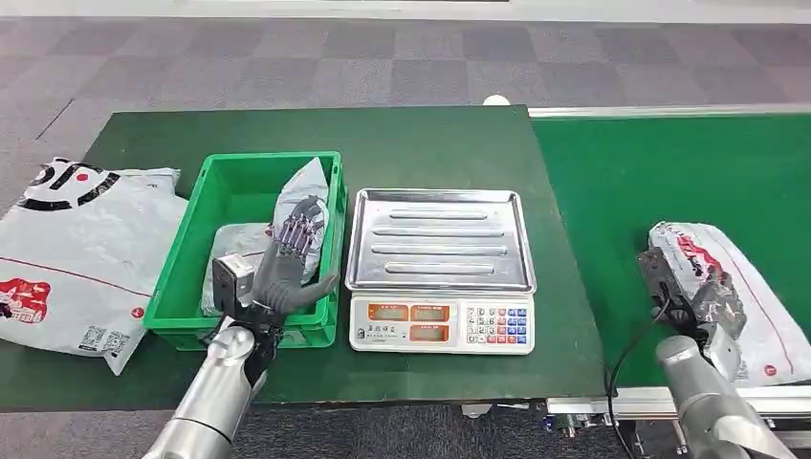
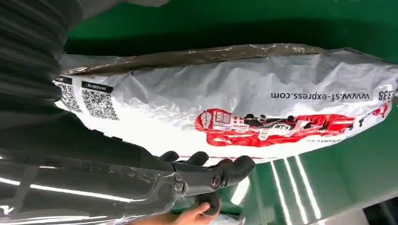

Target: Moved the parcel from conveyor to table for the left to box.

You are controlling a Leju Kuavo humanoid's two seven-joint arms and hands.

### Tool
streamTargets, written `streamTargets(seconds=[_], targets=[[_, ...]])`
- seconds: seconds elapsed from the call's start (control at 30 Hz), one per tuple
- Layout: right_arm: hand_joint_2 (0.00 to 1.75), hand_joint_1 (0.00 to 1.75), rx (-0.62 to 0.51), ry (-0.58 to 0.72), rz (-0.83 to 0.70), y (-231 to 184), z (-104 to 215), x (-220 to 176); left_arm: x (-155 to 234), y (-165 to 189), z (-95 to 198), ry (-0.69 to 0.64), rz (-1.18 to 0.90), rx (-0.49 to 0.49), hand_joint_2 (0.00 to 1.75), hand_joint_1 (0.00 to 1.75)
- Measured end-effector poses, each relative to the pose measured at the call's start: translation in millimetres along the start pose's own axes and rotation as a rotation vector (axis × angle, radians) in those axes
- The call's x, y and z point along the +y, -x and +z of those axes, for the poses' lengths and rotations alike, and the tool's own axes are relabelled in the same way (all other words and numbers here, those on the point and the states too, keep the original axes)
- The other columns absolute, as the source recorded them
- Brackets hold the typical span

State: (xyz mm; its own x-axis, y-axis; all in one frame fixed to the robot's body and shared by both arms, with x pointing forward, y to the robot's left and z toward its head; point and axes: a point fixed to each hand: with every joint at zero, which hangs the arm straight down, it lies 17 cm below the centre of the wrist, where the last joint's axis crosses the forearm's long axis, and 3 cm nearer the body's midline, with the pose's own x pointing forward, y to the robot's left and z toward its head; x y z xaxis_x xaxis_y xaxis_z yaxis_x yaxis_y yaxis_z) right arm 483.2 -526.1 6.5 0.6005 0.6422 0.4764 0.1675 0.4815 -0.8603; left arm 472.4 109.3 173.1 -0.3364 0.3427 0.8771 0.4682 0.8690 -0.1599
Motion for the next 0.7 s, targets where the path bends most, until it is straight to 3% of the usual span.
streamTargets(seconds=[0.7], targets=[[1.75,0.00,-0.001,-0.054,-0.006,-3,3,12,0,0,0,0.001,0.000,0.000,1.75,0.00]])
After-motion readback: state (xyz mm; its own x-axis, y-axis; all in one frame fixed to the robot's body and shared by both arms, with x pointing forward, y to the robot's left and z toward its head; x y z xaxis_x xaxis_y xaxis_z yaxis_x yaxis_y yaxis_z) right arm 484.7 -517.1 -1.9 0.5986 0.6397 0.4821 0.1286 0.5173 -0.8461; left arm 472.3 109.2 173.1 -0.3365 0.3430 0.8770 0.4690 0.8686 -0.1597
